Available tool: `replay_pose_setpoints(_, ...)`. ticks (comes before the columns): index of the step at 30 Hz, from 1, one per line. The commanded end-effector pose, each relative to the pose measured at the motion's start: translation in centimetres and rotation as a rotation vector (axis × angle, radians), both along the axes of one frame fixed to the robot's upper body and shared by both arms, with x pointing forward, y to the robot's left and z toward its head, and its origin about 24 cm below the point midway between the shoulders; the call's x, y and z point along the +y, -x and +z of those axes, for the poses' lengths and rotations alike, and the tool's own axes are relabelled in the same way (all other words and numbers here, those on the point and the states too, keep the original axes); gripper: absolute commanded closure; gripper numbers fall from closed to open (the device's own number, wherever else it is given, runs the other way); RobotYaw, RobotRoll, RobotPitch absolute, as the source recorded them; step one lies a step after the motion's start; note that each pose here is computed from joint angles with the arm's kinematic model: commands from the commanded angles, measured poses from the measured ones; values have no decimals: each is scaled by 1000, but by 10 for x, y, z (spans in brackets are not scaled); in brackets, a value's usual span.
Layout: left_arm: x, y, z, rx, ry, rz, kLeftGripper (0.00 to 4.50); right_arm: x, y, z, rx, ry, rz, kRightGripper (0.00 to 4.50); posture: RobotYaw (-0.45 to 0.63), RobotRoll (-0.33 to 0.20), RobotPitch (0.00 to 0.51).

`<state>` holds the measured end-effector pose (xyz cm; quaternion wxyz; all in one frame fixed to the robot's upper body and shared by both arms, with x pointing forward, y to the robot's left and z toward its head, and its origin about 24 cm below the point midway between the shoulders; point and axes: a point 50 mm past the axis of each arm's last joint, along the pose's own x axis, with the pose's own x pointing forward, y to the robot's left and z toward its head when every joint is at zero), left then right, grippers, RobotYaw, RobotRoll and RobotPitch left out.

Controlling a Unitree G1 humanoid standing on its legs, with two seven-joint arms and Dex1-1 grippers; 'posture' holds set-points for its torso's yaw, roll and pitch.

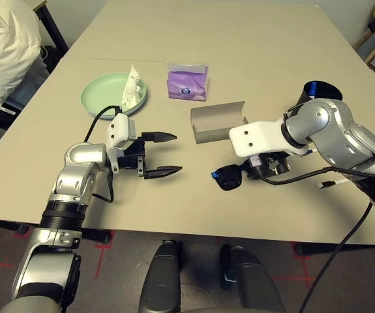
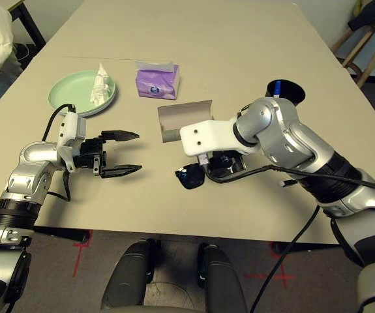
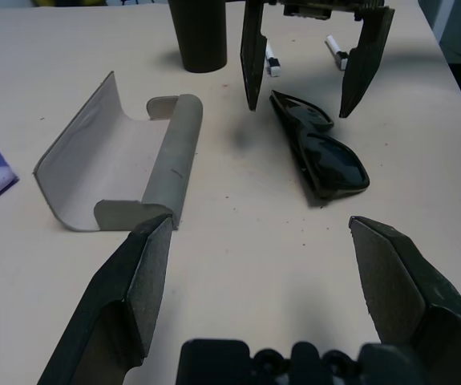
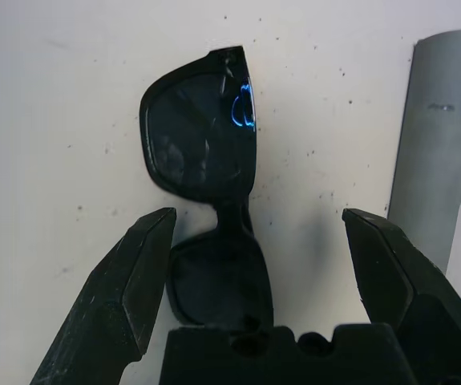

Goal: Organize and tidy the items on the table.

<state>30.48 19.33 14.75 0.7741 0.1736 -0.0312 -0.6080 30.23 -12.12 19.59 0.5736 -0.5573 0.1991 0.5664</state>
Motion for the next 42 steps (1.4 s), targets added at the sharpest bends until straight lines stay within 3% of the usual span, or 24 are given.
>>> replay_pose_setpoints(1,-4,5,-3,-5,-36,-23,52,2,0,-5,13,32,2,0,250,0,178)
replay_pose_setpoints(26,-5,7,-3,-6,-44,-22,52,-1,-10,-14,8,85,33,0,261,0,180)
replay_pose_setpoints(30,-5,8,-3,-8,-42,-21,0,0,-11,-14,10,83,36,1316,265,0,182)
replay_pose_setpoints(37,-5,10,-5,-4,-43,-16,0,2,-11,-14,8,73,49,4076,266,0,178)
replay_pose_setpoints(42,-5,11,-6,-1,-43,-15,0,4,-10,-9,-2,62,58,4106,264,0,172)
